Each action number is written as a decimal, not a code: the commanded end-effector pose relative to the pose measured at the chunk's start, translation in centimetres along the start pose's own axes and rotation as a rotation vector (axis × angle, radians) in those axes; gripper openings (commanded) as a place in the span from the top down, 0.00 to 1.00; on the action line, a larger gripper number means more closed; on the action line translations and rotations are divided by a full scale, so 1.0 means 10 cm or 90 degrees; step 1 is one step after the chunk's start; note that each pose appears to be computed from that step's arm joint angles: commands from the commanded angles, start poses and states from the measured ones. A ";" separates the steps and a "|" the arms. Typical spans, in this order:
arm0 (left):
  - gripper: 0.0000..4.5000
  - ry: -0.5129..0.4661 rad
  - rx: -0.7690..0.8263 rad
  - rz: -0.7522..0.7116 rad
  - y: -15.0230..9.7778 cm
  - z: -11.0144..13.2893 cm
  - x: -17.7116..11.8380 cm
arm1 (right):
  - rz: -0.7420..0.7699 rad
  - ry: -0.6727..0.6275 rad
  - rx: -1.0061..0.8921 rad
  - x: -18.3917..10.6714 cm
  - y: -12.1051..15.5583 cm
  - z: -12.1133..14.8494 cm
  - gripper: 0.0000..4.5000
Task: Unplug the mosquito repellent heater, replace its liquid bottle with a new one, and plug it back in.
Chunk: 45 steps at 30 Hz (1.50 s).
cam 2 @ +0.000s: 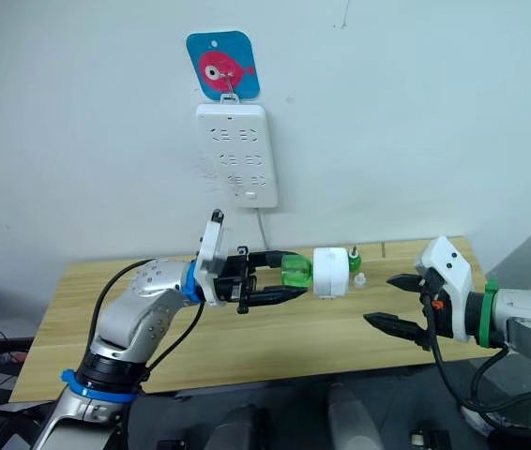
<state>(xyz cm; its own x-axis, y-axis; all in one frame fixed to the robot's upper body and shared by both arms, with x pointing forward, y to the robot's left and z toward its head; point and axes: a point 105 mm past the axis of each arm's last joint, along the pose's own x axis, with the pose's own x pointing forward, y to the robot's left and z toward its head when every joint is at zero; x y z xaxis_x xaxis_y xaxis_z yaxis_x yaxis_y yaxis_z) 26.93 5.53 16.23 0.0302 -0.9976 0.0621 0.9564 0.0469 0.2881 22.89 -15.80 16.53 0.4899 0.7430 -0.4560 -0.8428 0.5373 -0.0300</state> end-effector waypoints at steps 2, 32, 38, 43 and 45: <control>0.48 -0.016 0.111 -0.039 -0.08 0.00 -0.01 | 0.025 -0.044 -0.109 0.01 0.14 0.26 0.00; 0.48 -0.045 0.094 -0.081 -0.10 0.15 0.06 | 0.153 -0.064 -0.210 0.31 0.38 0.42 0.33; 0.40 -0.005 0.059 -0.071 -0.04 0.09 0.02 | 0.155 -0.074 -0.224 0.31 0.37 0.48 0.33; 0.05 0.078 -0.007 -0.076 -0.01 -0.05 -0.08 | 0.153 -0.068 -0.247 0.31 0.35 0.49 0.33; 0.00 0.145 -0.092 -0.096 -0.02 -0.13 -0.19 | 0.151 -0.053 -0.283 0.30 0.32 0.47 0.33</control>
<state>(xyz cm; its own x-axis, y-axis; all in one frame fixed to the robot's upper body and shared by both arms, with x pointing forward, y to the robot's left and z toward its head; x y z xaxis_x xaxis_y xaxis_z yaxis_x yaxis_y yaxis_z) 27.32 7.11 14.77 -0.0320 -0.9908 -0.1317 0.9751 -0.0599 0.2136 22.82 -10.03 18.51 0.2798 0.8640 -0.4185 -0.9509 0.1894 -0.2447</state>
